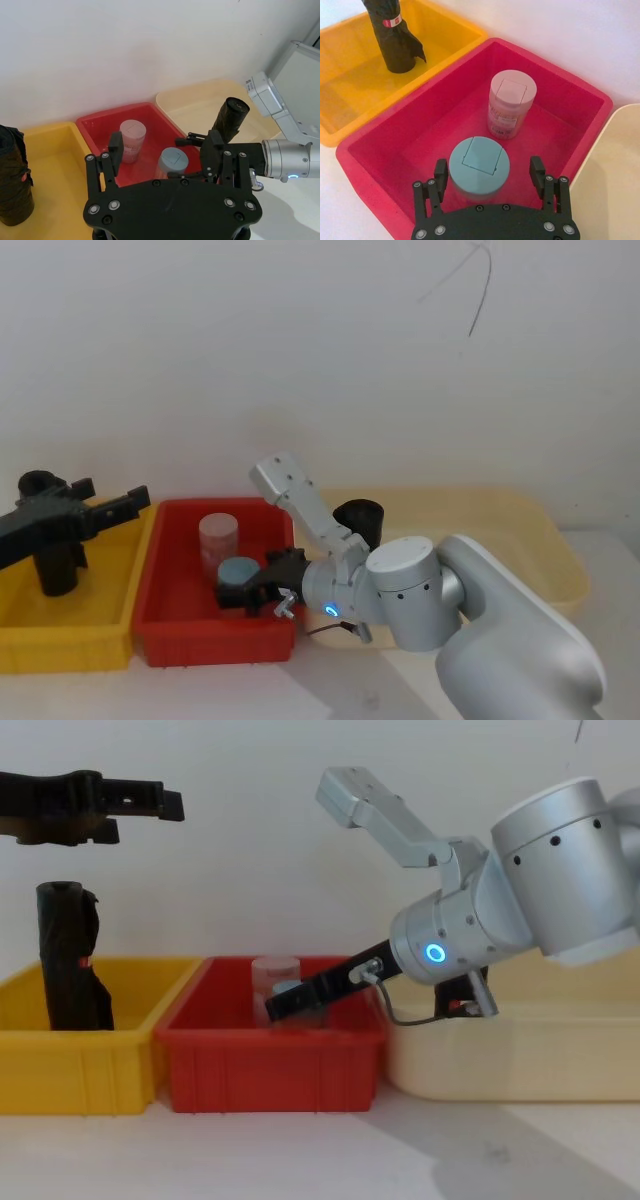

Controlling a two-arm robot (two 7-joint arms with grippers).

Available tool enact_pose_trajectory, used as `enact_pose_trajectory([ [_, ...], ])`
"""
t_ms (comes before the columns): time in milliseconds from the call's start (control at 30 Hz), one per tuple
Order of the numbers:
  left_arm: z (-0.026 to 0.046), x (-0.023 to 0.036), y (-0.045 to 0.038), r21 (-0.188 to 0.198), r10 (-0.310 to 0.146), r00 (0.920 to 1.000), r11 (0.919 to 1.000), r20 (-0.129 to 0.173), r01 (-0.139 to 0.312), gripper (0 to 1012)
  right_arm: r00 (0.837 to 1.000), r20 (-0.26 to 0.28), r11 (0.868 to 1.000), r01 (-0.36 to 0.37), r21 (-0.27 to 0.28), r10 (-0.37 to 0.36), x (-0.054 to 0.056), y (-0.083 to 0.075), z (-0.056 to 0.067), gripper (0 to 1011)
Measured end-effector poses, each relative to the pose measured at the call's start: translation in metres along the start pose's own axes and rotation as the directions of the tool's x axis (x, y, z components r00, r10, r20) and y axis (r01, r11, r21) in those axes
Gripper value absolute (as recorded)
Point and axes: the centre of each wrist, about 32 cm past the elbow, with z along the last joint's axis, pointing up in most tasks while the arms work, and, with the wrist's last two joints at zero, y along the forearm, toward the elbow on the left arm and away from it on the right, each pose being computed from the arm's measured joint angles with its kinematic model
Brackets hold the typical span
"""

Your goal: Pick up the garbage bag with the one hand and transfer it to the other hand.

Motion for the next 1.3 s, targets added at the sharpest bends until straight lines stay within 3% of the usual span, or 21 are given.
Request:
enact_pose_trajectory([
  [167, 0.0, 0.0, 0.0, 0.0, 0.0, 1.0, 1.0, 0.0, 0.0, 1000, 1.0, -0.007, 1.0, -0.008, -0.002, 0.008, 0.0, 0.0, -0.001, 965],
  [567, 0.0, 0.0, 0.0, 0.0, 0.0, 1.0, 1.0, 0.0, 0.0, 1001, 0.999, -0.043, 0.999, -0.032, 0.017, 0.033, 0.0, 0.003, -0.002, 667],
  [967, 0.0, 0.0, 0.0, 0.0, 0.0, 1.0, 1.0, 0.0, 0.0, 1001, 0.997, -0.073, 0.998, -0.024, 0.055, 0.028, 0.0, 0.003, 0.003, 664],
  [1300, 0.0, 0.0, 0.0, 0.0, 0.0, 1.0, 1.0, 0.0, 0.0, 1000, 0.996, -0.082, 0.988, 0.048, 0.147, -0.036, 0.013, -0.012, 0.024, 664],
])
